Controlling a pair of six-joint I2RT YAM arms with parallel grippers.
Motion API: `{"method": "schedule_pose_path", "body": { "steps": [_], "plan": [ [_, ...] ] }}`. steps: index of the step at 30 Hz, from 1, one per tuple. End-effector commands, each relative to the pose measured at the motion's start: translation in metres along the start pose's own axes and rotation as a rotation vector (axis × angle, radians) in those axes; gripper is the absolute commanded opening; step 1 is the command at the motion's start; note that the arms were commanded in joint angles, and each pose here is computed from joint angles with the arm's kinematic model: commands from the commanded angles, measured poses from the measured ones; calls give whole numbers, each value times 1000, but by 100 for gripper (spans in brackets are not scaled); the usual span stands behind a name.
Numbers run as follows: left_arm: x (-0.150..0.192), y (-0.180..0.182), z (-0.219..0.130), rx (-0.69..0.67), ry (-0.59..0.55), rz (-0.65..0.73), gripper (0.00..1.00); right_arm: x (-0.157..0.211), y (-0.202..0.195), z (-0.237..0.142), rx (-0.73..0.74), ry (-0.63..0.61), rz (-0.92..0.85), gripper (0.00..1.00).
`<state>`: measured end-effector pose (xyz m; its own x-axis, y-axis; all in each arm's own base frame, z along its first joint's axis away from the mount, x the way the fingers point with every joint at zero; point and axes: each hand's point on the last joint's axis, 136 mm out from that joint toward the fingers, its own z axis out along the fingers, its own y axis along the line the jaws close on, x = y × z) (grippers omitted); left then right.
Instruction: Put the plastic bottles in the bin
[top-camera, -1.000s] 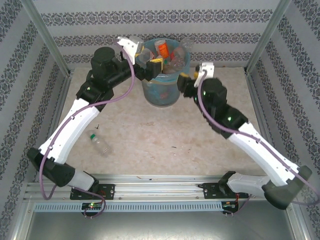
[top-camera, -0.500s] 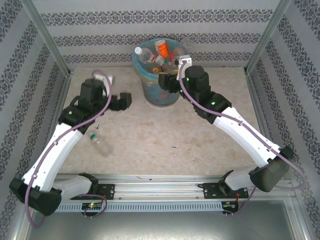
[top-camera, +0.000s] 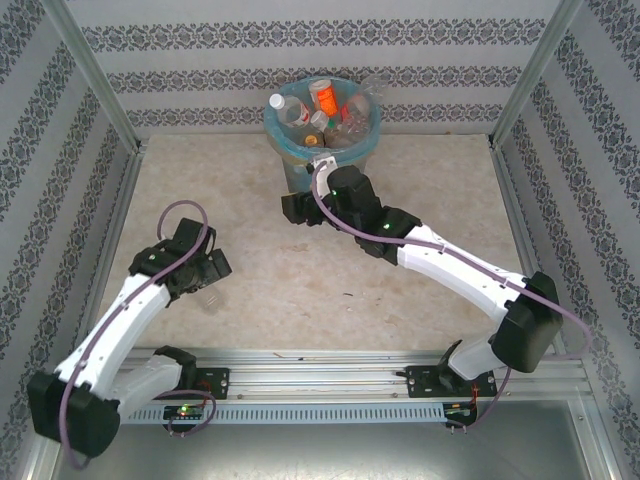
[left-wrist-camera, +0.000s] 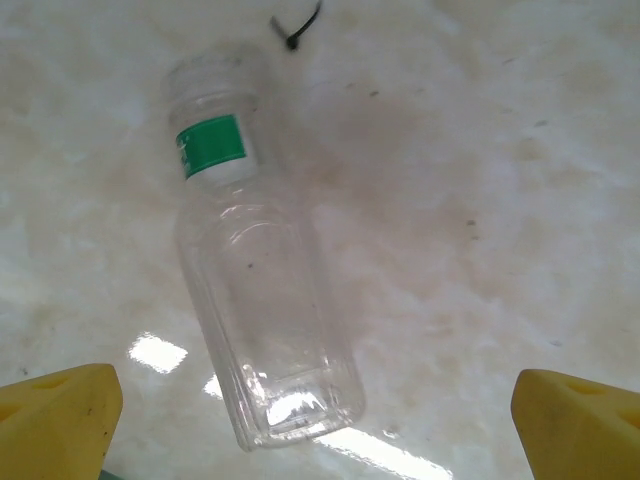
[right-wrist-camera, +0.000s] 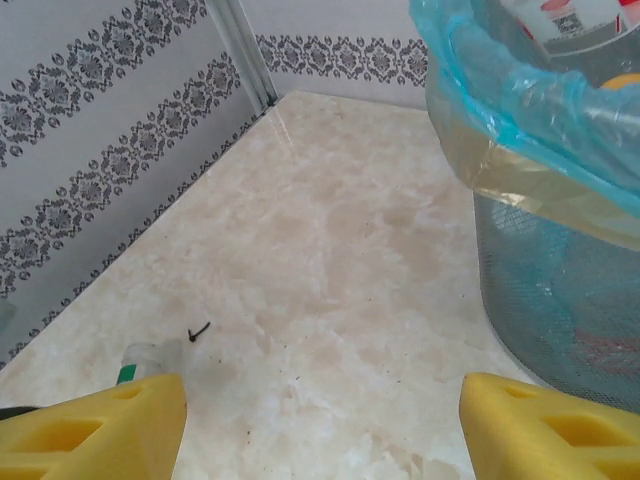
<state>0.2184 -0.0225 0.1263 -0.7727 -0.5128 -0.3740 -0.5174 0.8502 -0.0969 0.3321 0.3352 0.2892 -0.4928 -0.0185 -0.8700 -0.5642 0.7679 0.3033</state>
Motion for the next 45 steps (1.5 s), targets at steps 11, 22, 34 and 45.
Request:
{"method": "schedule_pose_path", "body": {
  "steps": [11,22,34,45],
  "plan": [
    [24,12,67,7,119,-170,95,2,-10,-22,14,-58,35,73],
    [5,-6,72,72,69,-75,65,-2,-9,-29,13,-67,28,73],
    [-104,-70,-68,374,-409,266,59,-24,-27,-67,109,-150,-3,72],
    [-176,-146,-162,570,-602,339,55,-22,-50,-112,199,-246,24,70]
  ]
}}
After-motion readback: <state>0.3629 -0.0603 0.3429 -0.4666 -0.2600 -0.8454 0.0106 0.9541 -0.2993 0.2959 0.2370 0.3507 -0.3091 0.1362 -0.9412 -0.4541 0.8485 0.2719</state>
